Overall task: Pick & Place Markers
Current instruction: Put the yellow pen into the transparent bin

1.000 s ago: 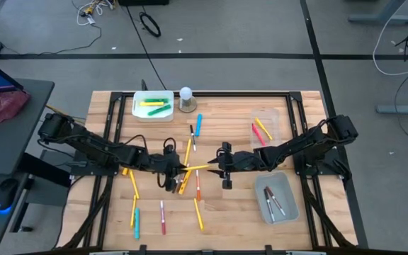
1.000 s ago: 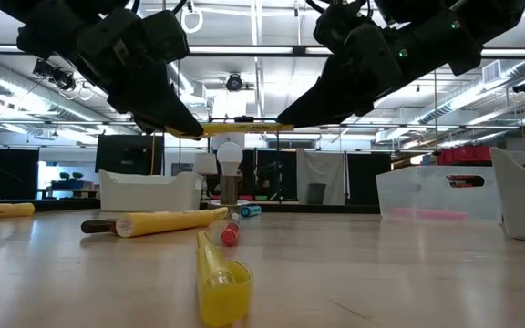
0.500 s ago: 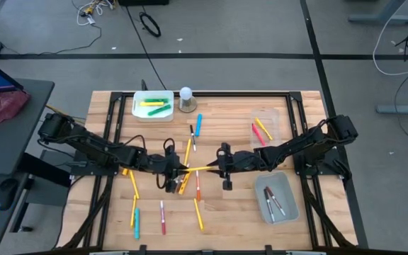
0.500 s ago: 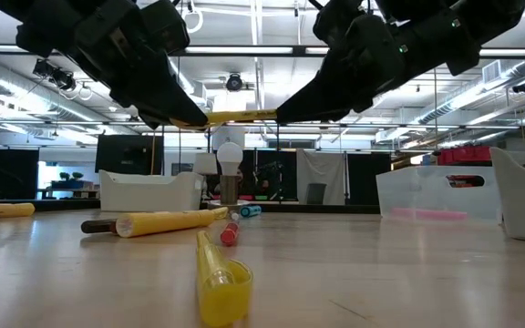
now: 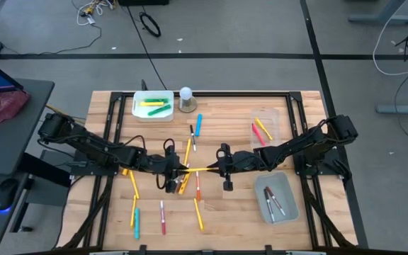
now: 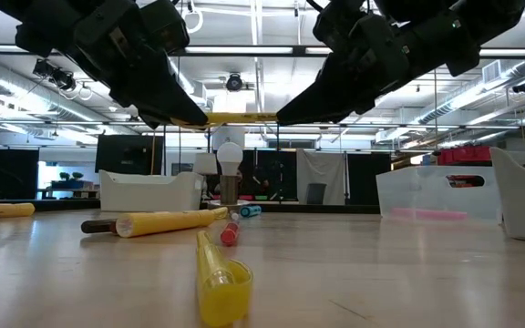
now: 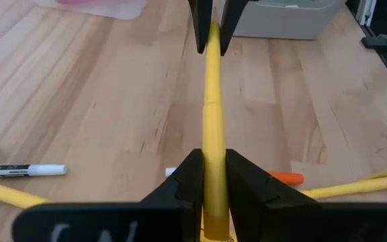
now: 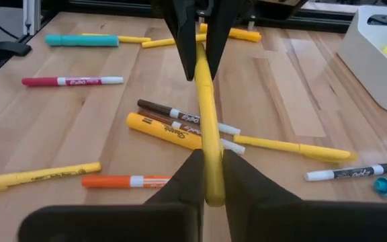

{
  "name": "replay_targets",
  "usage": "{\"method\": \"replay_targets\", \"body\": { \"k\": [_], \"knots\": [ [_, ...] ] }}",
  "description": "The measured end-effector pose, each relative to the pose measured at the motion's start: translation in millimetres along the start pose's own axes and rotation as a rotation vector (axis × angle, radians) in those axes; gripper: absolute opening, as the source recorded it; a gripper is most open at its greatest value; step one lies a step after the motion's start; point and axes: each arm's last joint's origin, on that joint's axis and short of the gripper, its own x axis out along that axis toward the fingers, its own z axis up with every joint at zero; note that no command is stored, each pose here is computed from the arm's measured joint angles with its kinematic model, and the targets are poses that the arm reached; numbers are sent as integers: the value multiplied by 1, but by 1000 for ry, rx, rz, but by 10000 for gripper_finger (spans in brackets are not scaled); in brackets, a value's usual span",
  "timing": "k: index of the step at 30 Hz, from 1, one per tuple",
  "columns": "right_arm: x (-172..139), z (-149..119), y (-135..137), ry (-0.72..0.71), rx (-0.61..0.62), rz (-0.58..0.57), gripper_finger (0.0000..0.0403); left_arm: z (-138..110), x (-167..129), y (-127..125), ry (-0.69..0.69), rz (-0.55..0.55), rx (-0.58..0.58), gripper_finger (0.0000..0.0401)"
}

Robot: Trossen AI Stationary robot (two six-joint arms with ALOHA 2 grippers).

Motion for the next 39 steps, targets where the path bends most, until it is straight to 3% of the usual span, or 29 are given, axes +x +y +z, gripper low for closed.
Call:
{"method": "replay_targets", "body": {
  "k": [5,11,15,19,24,29,34,39],
  "knots": [
    [0,-2,1,20,25,-51,28,1,0,1,-17,14,-9,66],
    [-16,-2,4,123,70,-173,22,2,0,2,-32,65,10,151],
    [-48,9,1,284,142,-347,21,2,0,3,-43,105,11,206],
    [-96,27,-6,459,269,-494,21,3,0,4,-51,133,13,235],
    [-156,33,-26,624,532,-720,21,3,0,4,-52,138,15,238],
    [-184,21,-45,748,678,-867,21,3,0,4,-52,140,15,227],
    [-173,0,-70,820,737,-835,21,3,0,4,-53,142,17,221],
    [-155,-24,-100,790,774,-765,21,3,0,5,-54,146,17,220]
  ]
}}
